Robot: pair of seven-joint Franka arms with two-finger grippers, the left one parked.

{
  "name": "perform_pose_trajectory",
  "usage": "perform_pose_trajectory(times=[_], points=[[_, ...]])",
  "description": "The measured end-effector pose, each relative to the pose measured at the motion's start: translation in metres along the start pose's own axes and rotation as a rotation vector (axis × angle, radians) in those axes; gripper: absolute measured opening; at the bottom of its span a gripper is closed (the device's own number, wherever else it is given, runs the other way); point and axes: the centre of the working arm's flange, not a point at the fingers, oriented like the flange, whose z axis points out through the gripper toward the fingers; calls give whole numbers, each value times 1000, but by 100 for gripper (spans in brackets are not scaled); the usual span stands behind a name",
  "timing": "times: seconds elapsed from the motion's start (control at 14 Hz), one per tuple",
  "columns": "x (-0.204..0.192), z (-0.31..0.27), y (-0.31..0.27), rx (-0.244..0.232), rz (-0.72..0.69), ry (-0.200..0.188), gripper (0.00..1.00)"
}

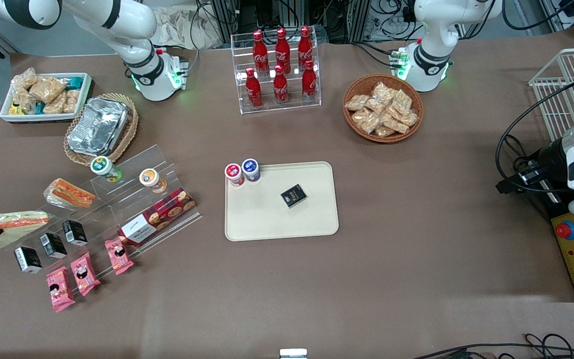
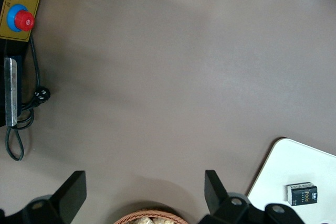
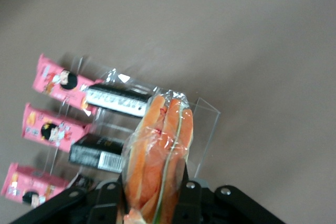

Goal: Place sandwich on tray
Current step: 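Lift the sandwich off the stand with the right gripper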

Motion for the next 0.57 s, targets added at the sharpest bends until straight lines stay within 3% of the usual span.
perform_pose_trajectory(times=[0.29,0.57], points=[[-4,-38,-19,10,-196,13,33],[-19,-70,-51,13,-328,-29,34]])
